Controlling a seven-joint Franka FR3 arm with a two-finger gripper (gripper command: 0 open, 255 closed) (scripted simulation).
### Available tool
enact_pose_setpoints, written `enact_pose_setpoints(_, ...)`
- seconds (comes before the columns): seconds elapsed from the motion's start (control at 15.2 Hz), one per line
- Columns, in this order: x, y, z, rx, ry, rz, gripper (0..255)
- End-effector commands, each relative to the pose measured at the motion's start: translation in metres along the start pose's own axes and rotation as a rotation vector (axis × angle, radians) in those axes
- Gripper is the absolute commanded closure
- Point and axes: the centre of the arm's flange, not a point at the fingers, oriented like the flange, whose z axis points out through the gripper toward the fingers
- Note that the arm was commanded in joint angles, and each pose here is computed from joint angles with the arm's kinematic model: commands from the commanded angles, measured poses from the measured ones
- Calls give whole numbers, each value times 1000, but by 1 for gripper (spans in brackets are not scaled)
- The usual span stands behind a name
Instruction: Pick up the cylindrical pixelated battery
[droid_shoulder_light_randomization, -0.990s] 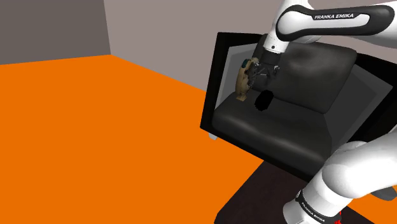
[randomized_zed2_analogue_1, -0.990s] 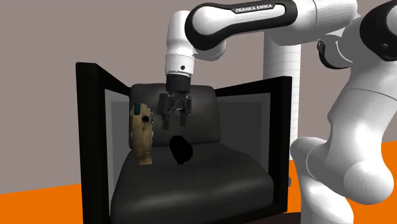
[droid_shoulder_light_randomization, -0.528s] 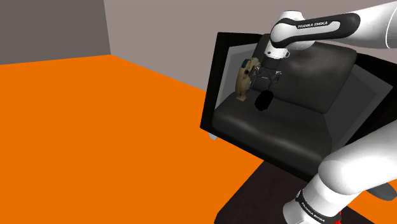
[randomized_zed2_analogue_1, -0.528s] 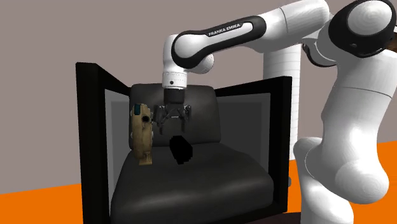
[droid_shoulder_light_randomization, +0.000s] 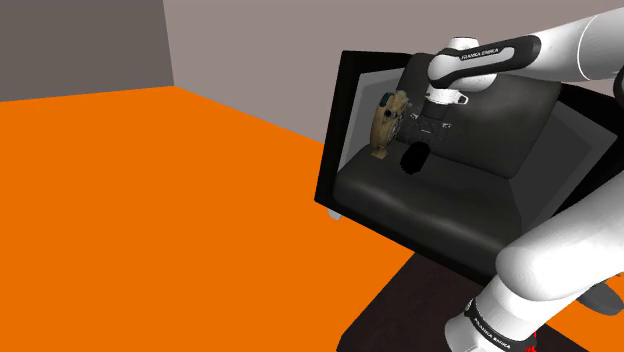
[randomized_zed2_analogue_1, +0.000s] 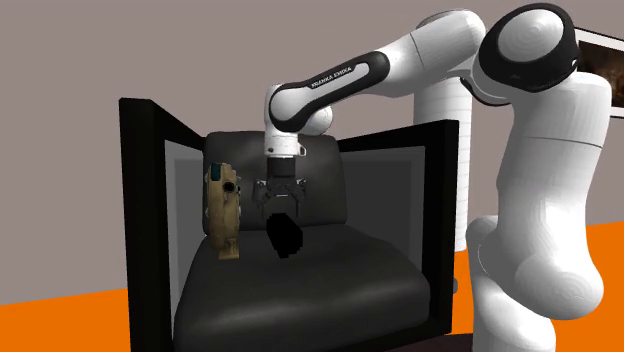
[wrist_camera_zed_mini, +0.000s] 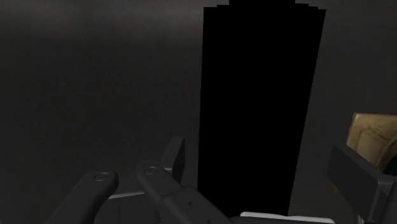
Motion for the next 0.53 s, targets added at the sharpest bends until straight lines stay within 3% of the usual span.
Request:
enact_pose_setpoints(0.0, 1, 1, 11, -1, 0, 16, 0)
enact_pose_setpoints(0.46, 1, 1, 35, -1, 0, 16, 0)
